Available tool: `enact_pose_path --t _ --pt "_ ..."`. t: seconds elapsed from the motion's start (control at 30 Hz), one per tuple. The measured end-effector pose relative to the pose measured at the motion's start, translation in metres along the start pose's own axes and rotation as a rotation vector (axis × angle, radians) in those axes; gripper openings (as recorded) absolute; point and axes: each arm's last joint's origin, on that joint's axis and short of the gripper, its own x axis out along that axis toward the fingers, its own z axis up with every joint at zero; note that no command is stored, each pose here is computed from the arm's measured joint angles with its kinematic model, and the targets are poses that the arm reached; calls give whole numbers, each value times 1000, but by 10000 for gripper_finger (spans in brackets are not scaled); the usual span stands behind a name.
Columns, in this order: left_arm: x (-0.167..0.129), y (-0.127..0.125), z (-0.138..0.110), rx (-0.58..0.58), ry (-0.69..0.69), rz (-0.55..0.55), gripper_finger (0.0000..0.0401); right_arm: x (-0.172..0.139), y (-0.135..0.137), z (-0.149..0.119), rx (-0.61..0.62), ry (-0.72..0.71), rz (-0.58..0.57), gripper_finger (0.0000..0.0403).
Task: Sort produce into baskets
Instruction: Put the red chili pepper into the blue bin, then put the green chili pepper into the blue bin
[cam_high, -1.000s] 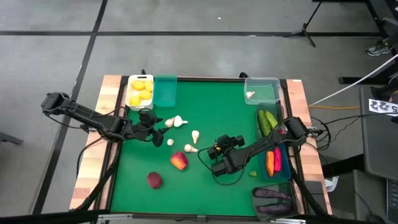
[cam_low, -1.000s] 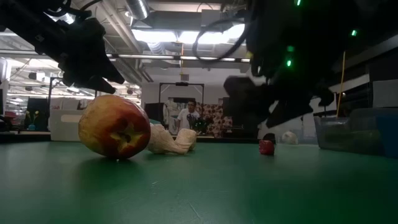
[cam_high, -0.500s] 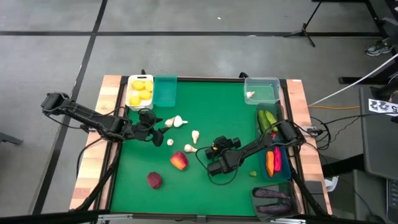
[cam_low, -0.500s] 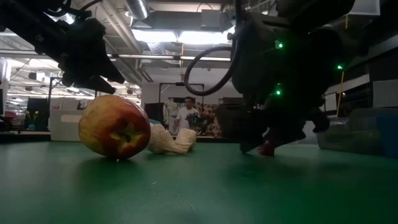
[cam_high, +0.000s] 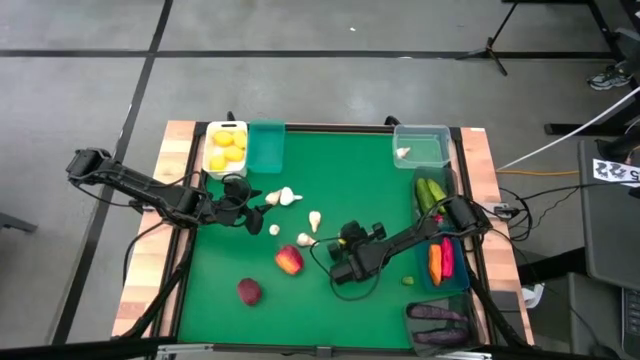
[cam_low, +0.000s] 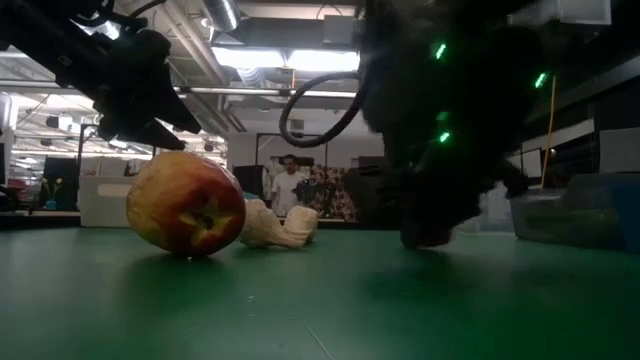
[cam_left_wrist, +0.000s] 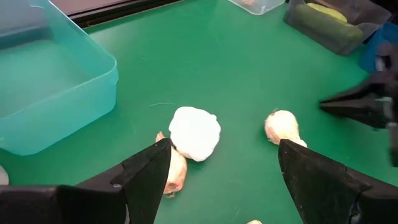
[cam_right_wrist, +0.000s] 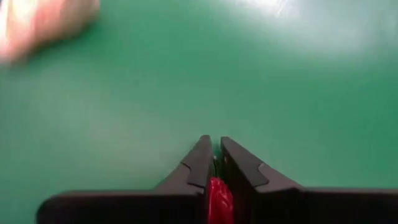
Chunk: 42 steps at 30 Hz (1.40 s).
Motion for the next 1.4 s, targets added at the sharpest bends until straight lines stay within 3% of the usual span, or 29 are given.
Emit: enact_pose_path --t 0.1,0.33,0.43,0.5,0.57,0.77,0.9,1.17,1.4 --pt "0 0 0 1 0 0 290 -27 -1 3 -70 77 -3 35" --pt "0 0 -1 -13 3 3 290 -105 -26 8 -178 67 -65 16" --pt "1 0 -1 -43 5 6 290 -136 -48 -5 -161 78 -130 23" --pt "2 -1 -2 -67 7 9 290 -146 -58 -20 -151 108 -90 32" --pt "4 -1 -3 -80 10 20 290 -155 -74 -32 -108 130 -122 35" --pt "9 -2 -8 -90 10 58 290 -158 -111 -82 45 185 -243 26" --pt "14 -3 -11 -79 -3 95 290 -158 -130 -104 64 215 -331 29" --pt "18 -4 -14 -74 5 112 290 -151 -133 -104 50 185 -344 62" --pt "18 -7 -12 -119 -2 71 290 -157 -134 -88 88 212 -306 149"
